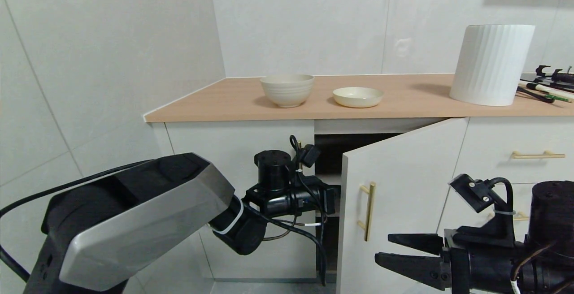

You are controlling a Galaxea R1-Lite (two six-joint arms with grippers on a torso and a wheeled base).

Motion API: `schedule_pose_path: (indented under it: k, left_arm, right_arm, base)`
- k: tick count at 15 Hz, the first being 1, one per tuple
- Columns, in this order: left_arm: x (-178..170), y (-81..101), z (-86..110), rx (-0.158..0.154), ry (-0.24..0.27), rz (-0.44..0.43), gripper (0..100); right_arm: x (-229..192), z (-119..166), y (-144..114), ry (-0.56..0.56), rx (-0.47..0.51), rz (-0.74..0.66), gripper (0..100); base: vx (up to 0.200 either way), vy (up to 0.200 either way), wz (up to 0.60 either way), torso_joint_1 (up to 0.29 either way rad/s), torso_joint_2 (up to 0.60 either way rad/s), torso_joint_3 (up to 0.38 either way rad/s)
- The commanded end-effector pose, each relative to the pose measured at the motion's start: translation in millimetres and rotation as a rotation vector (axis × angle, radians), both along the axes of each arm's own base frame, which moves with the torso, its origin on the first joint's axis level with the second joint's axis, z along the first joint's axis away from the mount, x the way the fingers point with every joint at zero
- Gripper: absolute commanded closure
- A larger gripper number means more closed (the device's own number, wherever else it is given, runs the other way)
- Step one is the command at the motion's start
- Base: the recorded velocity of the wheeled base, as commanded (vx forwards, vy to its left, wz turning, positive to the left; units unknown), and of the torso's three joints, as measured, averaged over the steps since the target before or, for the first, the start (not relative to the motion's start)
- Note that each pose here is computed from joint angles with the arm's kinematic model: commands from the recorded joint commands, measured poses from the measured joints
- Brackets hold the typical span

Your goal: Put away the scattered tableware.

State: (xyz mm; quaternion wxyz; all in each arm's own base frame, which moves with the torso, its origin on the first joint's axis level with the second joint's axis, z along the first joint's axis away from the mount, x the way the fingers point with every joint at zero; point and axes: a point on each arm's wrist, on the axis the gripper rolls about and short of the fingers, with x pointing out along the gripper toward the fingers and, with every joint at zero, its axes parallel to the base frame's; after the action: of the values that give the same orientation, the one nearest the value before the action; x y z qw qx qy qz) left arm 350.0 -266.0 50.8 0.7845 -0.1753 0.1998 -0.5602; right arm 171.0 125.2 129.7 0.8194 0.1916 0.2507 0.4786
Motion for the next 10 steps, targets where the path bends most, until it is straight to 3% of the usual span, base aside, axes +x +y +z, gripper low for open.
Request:
schedule_pose_path:
  k: [1,4,10]
  left_arm:
    - [-1,-1.7,0.3,-0.001,-0.001,-0.005,100]
    - [-1,-2.7,-0.1,0.005,0.006,-0.005,100]
    - [15,-14.6,0.3,0.026,0.036,-0.005,100]
  right_arm:
    - [0,-1,1,0.003,-0.002,0.004,0]
    - [-2,0,2,0.001,0.000,0.013,0]
    - [-2,-1,3,0.005,-0.003,0.019,0]
  base:
    - [0.000,0.000,0.00,0.000,0.00,0.000]
    - [-0.200,0.000,0.00,0.007,0.00,-0.001]
    - [0.000,0.000,0.00,0.000,0.00,0.000]
